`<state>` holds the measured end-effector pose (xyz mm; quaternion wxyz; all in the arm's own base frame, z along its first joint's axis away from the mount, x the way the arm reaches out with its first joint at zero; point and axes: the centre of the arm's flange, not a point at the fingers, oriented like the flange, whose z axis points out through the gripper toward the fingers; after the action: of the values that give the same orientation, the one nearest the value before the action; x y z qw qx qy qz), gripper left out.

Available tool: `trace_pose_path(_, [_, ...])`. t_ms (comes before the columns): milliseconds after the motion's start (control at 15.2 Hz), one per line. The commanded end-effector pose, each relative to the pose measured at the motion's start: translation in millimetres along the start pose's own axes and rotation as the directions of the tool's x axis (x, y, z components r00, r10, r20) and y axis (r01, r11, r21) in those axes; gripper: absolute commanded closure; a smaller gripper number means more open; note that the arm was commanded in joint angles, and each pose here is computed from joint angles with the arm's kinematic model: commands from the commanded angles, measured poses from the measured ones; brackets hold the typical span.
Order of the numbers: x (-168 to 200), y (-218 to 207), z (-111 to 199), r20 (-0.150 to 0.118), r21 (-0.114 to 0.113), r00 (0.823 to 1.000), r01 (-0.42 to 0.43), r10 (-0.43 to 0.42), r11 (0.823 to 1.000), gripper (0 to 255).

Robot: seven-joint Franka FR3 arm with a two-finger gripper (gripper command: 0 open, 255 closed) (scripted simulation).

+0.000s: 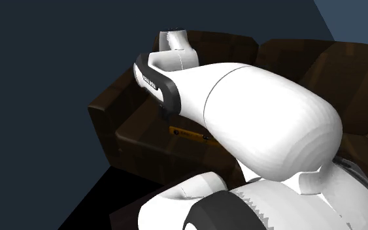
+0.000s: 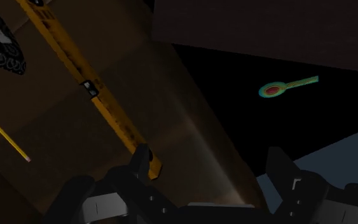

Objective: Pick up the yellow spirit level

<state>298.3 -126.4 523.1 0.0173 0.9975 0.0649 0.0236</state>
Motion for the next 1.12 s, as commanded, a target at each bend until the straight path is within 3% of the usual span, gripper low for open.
trace_pose_path(0, [-4,21,19,-0.005,0.011,0.999,0.045,-0.045,0.999,0])
trace_pose_path(528, [-16,97,98,-0.025,0.053,0.978,0.207,-0.206,0.977,0])
trace_pose_path(1056, [-15,171,181,-0.051,0.090,0.931,0.364,-0.361,0.927,0])
